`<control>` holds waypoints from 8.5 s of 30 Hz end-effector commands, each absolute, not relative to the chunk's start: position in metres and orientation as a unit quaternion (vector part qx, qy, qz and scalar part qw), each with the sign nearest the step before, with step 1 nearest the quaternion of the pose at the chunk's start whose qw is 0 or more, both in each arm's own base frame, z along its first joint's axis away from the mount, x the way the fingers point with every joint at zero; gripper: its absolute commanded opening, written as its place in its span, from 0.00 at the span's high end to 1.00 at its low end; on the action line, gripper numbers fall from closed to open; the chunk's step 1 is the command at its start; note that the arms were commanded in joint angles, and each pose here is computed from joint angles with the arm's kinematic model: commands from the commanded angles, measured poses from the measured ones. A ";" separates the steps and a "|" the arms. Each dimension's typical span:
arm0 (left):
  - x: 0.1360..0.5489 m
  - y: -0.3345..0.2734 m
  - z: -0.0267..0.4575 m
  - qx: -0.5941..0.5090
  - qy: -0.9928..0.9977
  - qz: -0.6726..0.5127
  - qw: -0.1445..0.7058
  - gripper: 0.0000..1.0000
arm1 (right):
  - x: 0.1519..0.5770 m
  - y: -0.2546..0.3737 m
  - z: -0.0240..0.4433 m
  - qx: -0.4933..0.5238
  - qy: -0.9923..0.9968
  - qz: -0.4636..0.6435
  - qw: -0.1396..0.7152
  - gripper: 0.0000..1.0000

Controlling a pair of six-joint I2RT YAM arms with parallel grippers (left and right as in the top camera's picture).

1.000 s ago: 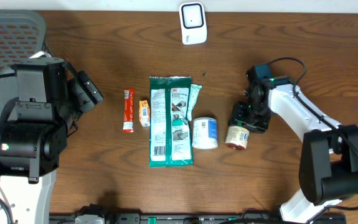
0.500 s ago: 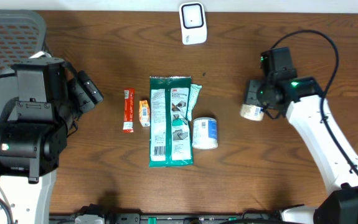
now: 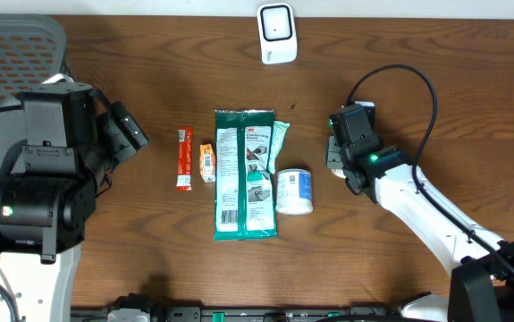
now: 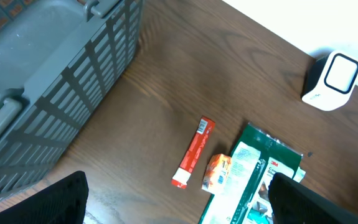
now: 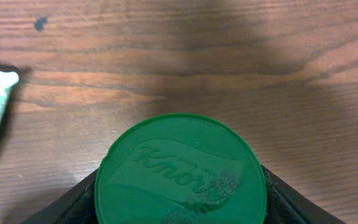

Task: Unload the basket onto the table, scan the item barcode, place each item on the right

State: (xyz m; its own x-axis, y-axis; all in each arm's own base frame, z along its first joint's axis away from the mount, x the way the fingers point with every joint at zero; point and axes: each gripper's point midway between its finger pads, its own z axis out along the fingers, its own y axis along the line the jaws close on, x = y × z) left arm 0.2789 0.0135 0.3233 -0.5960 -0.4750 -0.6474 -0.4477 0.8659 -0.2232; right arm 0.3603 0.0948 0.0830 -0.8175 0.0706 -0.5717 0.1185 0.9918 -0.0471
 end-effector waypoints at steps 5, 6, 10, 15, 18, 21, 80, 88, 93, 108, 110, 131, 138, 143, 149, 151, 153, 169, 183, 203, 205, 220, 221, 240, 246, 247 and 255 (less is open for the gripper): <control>0.279 0.017 0.328 -0.258 0.891 -0.012 0.374 0.10 | 0.356 0.099 0.082 0.050 0.955 -0.031 0.291 0.12; 0.279 0.017 0.328 -0.258 0.891 -0.012 0.374 0.10 | 0.356 0.099 0.082 0.050 0.955 -0.032 0.291 0.07; 0.279 0.017 0.328 -0.258 0.891 -0.012 0.374 0.10 | 0.354 0.100 0.089 0.014 0.957 -0.035 0.286 0.01; 0.279 0.017 0.328 -0.258 0.891 -0.012 0.374 0.10 | 0.364 0.097 0.174 0.027 0.960 0.023 0.277 0.01; 0.279 0.017 0.328 -0.258 0.891 -0.012 0.374 0.10 | 0.367 0.092 0.218 0.043 0.959 0.075 0.270 0.01; 0.279 0.017 0.328 -0.258 0.891 -0.012 0.374 0.10 | 0.367 0.084 0.234 0.060 0.959 0.110 0.253 0.01; 0.279 0.017 0.328 -0.258 0.891 -0.012 0.374 0.10 | 0.305 0.083 0.143 0.063 0.910 -0.005 0.409 0.50; 0.279 0.017 0.328 -0.258 0.891 -0.012 0.374 0.10 | 0.318 0.087 0.103 0.070 0.901 0.000 0.429 0.55; 0.279 0.017 0.328 -0.258 0.891 -0.012 0.374 0.10 | 0.321 0.084 0.084 0.069 0.908 -0.023 0.413 0.56; 0.279 0.017 0.328 -0.258 0.891 -0.012 0.374 0.10 | 0.345 0.064 0.077 0.109 0.879 -0.096 0.454 0.60; 0.279 0.017 0.328 -0.258 0.891 -0.012 0.374 0.10 | 0.347 0.063 0.075 0.111 0.879 -0.098 0.453 0.60; 0.279 0.017 0.328 -0.258 0.891 -0.012 0.374 0.10 | 0.406 0.030 0.058 0.137 0.833 -0.120 0.523 0.64; 0.279 0.017 0.328 -0.258 0.891 -0.012 0.374 0.10 | 0.410 0.023 0.047 0.145 0.830 -0.124 0.524 0.56; 0.279 0.017 0.328 -0.258 0.891 -0.012 0.374 0.10 | 0.411 0.023 0.050 0.127 0.831 -0.136 0.524 0.23; 0.279 0.017 0.328 -0.258 0.891 -0.012 0.374 0.10 | 0.407 0.032 0.044 0.095 0.842 -0.147 0.511 0.04; 0.279 0.017 0.328 -0.258 0.891 -0.012 0.374 0.10 | 0.406 0.036 0.046 0.082 0.843 -0.149 0.510 0.01; 0.279 0.017 0.328 -0.258 0.891 -0.012 0.374 0.10 | 0.406 0.039 0.054 0.065 0.842 -0.155 0.513 0.01; 0.279 0.017 0.328 -0.258 0.891 -0.012 0.374 0.10 | 0.331 0.034 0.204 0.069 0.825 0.029 0.559 0.13; 0.279 0.017 0.328 -0.258 0.891 -0.012 0.374 0.10 | 0.315 0.025 0.207 0.087 0.899 0.080 0.423 0.01; 0.279 0.017 0.328 -0.258 0.891 -0.012 0.374 0.10 | 0.314 0.057 0.192 0.055 0.964 0.141 0.220 0.01; 0.279 0.017 0.328 -0.258 0.891 -0.012 0.374 0.10 | 0.313 0.057 0.191 0.055 0.965 0.140 0.217 0.01; 0.279 0.017 0.328 -0.258 0.891 -0.012 0.374 0.10 | 0.330 0.069 0.189 0.006 0.976 0.170 0.132 0.01; 0.279 0.017 0.328 -0.258 0.891 -0.012 0.374 0.10 | 0.334 0.068 0.194 0.006 0.979 0.167 0.118 0.01; 0.279 0.017 0.328 -0.258 0.891 -0.012 0.374 0.10 | 0.400 0.017 0.109 0.101 0.992 0.068 0.022 0.01; 0.279 0.017 0.328 -0.258 0.891 -0.012 0.374 0.10 | 0.406 0.022 0.081 0.117 0.991 0.069 -0.001 0.02; 0.279 0.017 0.328 -0.258 0.891 -0.012 0.374 0.10 | 0.405 0.022 0.077 0.118 0.991 0.068 -0.006 0.02; 0.279 0.017 0.328 -0.258 0.891 -0.012 0.374 0.10 | 0.403 0.025 0.053 0.134 0.988 0.065 -0.037 0.10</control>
